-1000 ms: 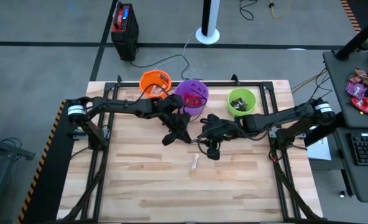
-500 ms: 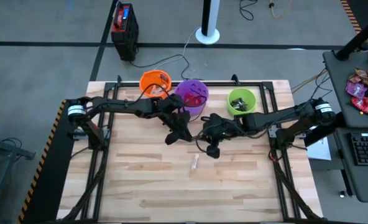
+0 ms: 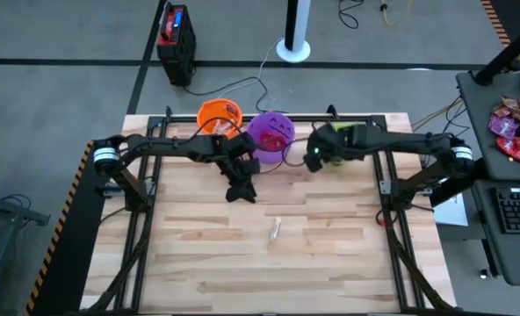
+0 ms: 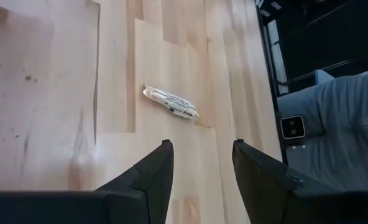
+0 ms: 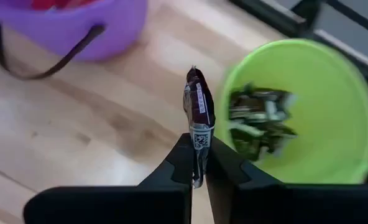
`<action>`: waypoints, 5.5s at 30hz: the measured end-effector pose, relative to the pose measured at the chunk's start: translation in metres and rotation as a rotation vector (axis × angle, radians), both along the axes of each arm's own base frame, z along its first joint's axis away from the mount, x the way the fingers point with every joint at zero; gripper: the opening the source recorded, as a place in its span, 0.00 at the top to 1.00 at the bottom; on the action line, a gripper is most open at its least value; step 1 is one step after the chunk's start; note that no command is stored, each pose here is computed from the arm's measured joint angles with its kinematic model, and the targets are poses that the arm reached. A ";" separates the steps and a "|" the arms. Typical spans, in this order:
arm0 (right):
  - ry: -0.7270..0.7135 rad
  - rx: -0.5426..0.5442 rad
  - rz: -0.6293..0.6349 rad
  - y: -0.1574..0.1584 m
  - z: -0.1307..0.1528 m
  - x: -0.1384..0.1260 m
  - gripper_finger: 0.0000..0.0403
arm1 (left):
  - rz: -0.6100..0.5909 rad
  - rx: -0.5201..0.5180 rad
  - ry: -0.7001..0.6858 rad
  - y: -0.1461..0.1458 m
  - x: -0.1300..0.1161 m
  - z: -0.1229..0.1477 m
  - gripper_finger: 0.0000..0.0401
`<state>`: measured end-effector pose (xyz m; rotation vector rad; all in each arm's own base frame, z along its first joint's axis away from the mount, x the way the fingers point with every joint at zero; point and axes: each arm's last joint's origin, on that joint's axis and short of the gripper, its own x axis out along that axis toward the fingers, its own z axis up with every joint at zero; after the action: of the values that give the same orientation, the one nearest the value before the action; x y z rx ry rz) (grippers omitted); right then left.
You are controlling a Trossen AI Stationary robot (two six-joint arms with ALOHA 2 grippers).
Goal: Sort candy by brand, put in halloween buckets
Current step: Put the brown chocolate bar into the green bucket, then put the white chocolate bar into the orange bucket, then return to Home Position
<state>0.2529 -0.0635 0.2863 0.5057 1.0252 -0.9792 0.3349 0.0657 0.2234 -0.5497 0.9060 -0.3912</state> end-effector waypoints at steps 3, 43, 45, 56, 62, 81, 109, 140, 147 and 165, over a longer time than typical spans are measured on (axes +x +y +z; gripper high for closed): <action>0.001 -0.009 -0.077 -0.016 0.017 -0.006 0.97 | 0.000 0.000 0.000 0.000 0.000 0.000 0.63; 0.073 0.050 0.032 -0.051 0.029 -0.023 0.38 | 0.627 0.009 0.093 -0.140 0.056 -0.070 0.63; 0.081 0.051 0.039 -0.051 0.027 -0.024 0.37 | 0.628 0.021 0.119 -0.141 0.060 -0.076 0.63; 0.144 0.063 0.092 -0.050 0.015 -0.026 0.37 | 0.523 0.333 0.200 -0.150 0.086 -0.057 0.63; 0.147 0.064 0.095 -0.050 0.015 -0.026 0.36 | 0.530 0.444 0.366 -0.157 0.099 -0.081 0.63; 0.140 0.057 0.104 -0.050 0.015 -0.025 0.35 | 0.364 0.470 0.414 -0.165 0.111 -0.075 0.96; 0.034 0.109 0.005 -0.049 0.015 -0.021 0.35 | 0.611 0.758 0.168 0.080 -0.078 0.147 1.00; -0.163 -0.196 0.294 0.006 0.018 0.024 0.35 | 0.624 0.481 -0.208 0.090 -0.146 0.154 0.77; -0.514 -0.425 0.618 0.043 -0.016 0.042 0.35 | 0.501 0.537 -0.665 -0.003 -0.178 0.144 0.83; -0.840 -0.612 0.852 0.074 -0.024 0.017 0.35 | 0.996 0.525 -1.293 -0.044 -0.232 0.050 0.81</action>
<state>0.2701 0.0105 0.2627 -0.0763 0.0904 -0.2057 0.1030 0.0213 0.2733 -0.1177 -0.5551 0.4095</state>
